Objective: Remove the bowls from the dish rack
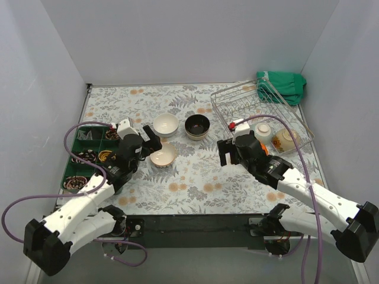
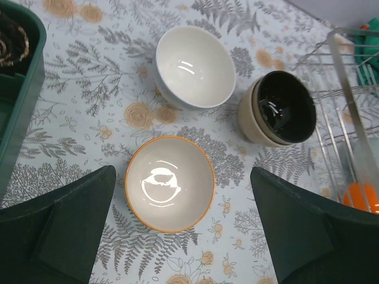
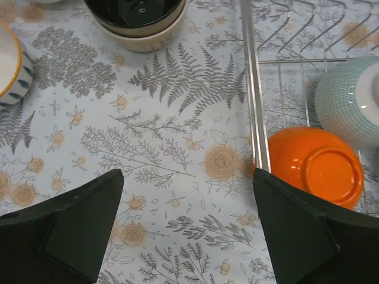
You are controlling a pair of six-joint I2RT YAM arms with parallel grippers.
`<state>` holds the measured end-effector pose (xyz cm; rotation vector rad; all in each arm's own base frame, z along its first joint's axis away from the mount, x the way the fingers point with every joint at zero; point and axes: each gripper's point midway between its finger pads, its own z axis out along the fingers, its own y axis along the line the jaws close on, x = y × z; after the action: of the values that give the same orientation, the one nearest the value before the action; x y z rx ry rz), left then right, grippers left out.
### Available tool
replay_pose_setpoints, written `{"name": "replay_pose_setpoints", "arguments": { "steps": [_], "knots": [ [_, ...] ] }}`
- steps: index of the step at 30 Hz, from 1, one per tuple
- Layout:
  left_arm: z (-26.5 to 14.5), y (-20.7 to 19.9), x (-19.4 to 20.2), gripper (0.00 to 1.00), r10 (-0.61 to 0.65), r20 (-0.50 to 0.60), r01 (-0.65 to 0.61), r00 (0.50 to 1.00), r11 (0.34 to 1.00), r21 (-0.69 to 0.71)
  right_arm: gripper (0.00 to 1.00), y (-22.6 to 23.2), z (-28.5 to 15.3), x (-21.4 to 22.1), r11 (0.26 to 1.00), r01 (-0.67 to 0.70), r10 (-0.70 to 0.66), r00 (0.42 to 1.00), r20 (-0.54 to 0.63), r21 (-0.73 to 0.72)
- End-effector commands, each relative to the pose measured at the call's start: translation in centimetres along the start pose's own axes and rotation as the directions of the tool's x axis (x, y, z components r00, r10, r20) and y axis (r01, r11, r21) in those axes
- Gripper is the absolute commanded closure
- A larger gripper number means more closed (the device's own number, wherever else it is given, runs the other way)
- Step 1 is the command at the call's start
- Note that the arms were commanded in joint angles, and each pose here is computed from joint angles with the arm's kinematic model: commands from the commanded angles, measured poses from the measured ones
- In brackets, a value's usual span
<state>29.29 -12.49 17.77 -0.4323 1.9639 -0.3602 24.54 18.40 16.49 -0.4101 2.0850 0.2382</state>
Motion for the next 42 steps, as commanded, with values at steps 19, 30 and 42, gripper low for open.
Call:
{"name": "replay_pose_setpoints", "arguments": {
  "steps": [19, 30, 42],
  "knots": [
    [-6.9, 0.3, -3.4, 0.02, 0.137, 0.136, -0.162, 0.981, 0.969, 0.189, 0.11, -13.9, 6.2, -7.1, 0.901, -0.072, 0.137, 0.983, -0.122, 0.428],
    [-7.7, 0.3, -3.8, 0.02, 0.117, 0.16, -0.15, 0.98, 0.965, 0.215, 0.13, -17.3, 11.2, -3.7, 0.858, 0.039, 0.124, 0.952, -0.28, 0.512],
    [-7.8, 0.2, -3.7, 0.02, 0.12, 0.162, -0.154, 0.98, 0.963, 0.223, 0.13, -19.5, 13.3, 0.2, 0.823, 0.135, 0.111, 0.914, -0.389, 0.551]
  ]
}}
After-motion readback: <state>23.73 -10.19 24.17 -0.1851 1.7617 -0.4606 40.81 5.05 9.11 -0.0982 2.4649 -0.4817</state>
